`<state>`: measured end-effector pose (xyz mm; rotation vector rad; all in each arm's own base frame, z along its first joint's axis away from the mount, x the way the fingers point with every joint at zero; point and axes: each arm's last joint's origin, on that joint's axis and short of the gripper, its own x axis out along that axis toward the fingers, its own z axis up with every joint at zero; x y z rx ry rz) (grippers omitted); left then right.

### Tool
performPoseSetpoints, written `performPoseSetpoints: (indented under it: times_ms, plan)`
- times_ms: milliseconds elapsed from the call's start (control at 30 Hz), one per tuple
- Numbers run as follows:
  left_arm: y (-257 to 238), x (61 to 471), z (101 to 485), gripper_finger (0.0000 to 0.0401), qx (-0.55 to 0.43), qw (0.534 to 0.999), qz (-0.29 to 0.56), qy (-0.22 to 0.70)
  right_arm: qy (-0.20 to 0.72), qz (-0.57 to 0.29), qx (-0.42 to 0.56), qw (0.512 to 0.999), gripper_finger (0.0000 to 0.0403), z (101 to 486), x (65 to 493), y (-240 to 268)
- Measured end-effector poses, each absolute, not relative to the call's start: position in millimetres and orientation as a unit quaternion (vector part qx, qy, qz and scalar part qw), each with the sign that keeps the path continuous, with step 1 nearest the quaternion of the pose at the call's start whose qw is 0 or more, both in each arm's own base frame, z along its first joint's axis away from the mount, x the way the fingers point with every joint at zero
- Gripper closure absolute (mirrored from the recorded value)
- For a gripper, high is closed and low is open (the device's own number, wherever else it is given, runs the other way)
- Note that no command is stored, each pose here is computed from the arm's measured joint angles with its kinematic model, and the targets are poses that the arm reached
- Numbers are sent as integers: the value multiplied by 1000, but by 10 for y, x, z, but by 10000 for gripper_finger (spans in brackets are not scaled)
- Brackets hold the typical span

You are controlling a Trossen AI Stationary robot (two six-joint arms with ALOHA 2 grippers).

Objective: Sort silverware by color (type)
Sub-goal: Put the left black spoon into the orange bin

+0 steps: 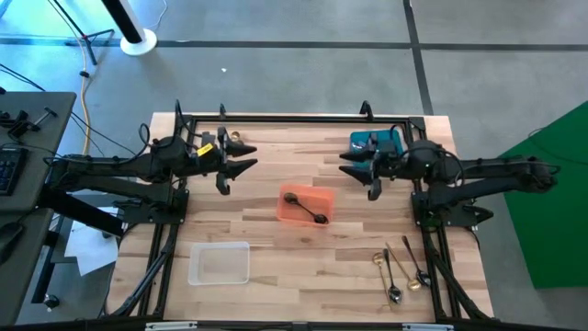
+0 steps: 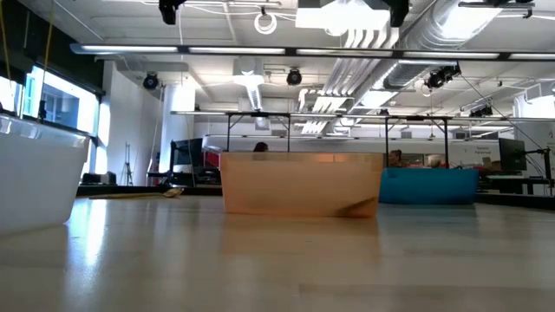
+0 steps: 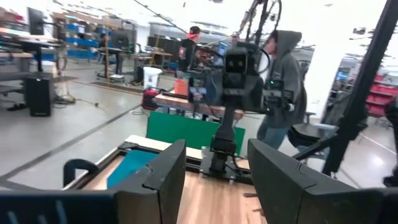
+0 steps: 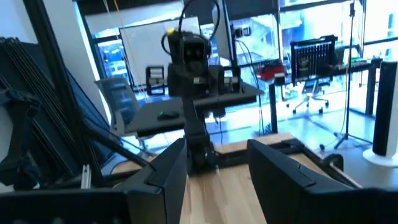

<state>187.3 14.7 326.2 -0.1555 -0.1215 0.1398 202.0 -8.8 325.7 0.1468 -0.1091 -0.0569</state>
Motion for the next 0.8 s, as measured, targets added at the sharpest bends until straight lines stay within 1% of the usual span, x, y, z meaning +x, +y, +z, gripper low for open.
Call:
performPoseSetpoints:
  times_ms: [100, 300, 800]
  plan:
    - [145, 1874, 3259, 240, -78, 993, 68, -59, -55, -27, 76, 995, 250, 3277, 2020, -88]
    - [146, 1876, 3240, 240, -77, 993, 69, -49, -20, -28, 77, 996, 250, 3209, 2026, -87]
    - [146, 1876, 3240, 240, -77, 993, 70, -49, -24, -28, 57, 998, 250, 3219, 2025, -87]
